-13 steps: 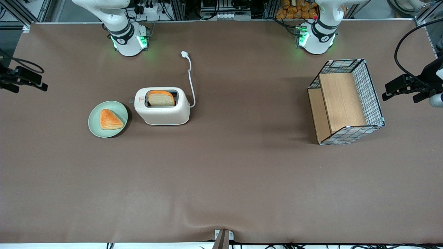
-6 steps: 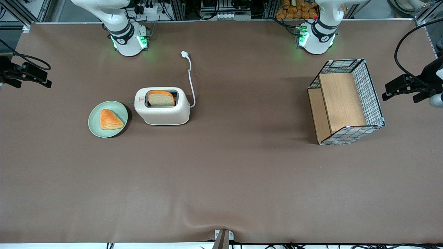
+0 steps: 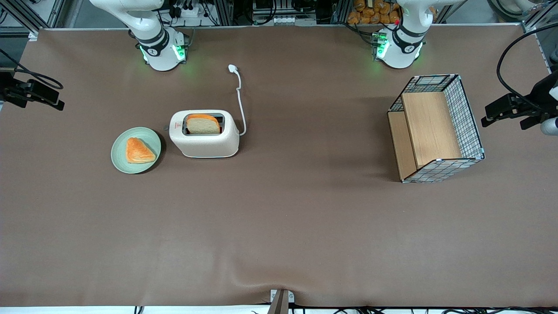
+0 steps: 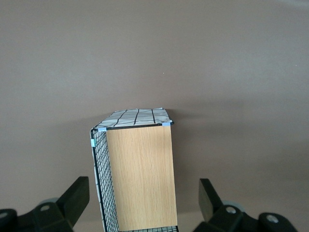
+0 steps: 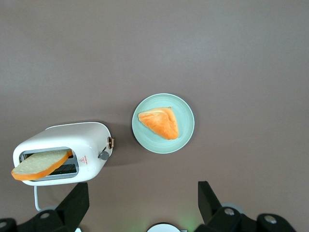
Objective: Press toaster button with right arm
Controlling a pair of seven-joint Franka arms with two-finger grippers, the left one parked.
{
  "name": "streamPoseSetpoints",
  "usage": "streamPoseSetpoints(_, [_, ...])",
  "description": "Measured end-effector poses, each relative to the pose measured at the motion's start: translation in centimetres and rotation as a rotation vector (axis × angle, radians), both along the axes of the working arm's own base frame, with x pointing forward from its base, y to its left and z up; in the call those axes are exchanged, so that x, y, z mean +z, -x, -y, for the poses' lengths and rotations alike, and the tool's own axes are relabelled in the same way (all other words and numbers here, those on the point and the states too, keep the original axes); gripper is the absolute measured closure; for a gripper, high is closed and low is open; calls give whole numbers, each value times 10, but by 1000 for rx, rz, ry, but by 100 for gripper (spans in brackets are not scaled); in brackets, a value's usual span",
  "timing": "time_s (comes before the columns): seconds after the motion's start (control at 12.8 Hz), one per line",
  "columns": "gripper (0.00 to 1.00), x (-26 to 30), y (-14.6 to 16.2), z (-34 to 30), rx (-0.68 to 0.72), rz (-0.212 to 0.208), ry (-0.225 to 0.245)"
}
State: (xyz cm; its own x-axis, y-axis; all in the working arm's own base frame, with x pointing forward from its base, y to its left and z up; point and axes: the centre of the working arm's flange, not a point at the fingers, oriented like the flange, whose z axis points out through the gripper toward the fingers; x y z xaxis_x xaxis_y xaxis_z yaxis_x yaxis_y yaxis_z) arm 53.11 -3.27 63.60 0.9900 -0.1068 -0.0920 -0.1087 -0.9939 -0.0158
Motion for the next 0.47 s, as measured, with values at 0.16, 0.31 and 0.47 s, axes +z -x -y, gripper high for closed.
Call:
streamPoseSetpoints(0.16, [0,0,0,0,-5,-3,0])
streamPoseSetpoints(0.31, [0,0,1,1,-6,-3,0])
streamPoseSetpoints(0.47, [0,1,1,1,-6,-1,0])
